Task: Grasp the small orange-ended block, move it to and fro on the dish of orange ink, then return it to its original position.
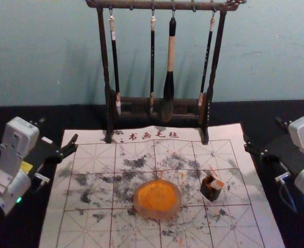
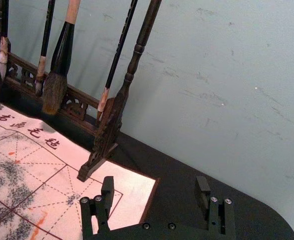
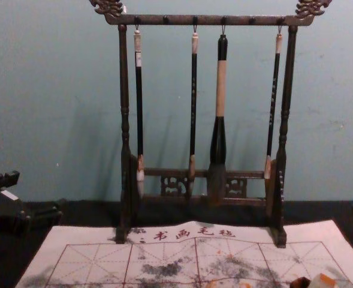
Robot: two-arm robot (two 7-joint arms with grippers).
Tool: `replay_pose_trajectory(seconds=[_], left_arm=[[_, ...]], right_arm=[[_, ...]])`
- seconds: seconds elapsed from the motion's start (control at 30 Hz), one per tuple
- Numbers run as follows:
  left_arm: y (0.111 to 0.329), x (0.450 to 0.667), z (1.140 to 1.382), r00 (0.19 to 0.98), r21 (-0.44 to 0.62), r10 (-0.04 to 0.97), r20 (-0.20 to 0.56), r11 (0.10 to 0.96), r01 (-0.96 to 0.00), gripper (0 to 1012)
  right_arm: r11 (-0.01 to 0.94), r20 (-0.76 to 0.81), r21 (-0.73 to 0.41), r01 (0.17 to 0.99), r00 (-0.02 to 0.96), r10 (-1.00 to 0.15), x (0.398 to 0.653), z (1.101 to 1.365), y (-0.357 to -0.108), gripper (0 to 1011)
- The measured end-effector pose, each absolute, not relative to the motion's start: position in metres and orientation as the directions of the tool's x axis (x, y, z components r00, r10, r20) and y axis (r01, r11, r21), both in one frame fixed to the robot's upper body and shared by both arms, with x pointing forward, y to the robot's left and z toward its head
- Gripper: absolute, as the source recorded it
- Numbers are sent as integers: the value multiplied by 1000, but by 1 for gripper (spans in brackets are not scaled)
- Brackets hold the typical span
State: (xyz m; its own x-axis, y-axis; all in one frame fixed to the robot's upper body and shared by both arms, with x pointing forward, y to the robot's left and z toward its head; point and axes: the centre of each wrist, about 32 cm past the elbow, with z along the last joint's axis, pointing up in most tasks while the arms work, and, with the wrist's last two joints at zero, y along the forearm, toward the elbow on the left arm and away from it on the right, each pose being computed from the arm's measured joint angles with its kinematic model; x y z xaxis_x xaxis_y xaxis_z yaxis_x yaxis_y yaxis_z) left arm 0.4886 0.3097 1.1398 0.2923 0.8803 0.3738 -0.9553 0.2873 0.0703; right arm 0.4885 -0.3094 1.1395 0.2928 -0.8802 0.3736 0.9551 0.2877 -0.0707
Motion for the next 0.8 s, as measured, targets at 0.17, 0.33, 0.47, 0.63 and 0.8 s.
replay_pose_trajectory(seconds=[0.17, 0.33, 0.47, 0.63, 0.8], left_arm=[[310, 489, 1140, 292, 70, 880, 374, 287, -955, 1001], [310, 489, 1140, 292, 70, 880, 374, 287, -955, 1002], [310, 489, 1140, 292, 70, 880, 374, 287, -955, 1001], [310, 489, 1140, 292, 70, 880, 374, 287, -955, 1001], [310, 489, 1140, 292, 70, 880, 374, 287, -955, 1001]], right_arm=[[288, 374, -70, 955, 293, -880, 489, 1140, -310, 1000], [287, 374, -70, 955, 292, -880, 489, 1140, -310, 1000], [287, 374, -70, 955, 292, -880, 489, 1140, -310, 1000], [287, 374, -70, 955, 292, -880, 489, 1140, -310, 1000], [287, 374, -70, 955, 292, -880, 489, 1140, -310, 1000]])
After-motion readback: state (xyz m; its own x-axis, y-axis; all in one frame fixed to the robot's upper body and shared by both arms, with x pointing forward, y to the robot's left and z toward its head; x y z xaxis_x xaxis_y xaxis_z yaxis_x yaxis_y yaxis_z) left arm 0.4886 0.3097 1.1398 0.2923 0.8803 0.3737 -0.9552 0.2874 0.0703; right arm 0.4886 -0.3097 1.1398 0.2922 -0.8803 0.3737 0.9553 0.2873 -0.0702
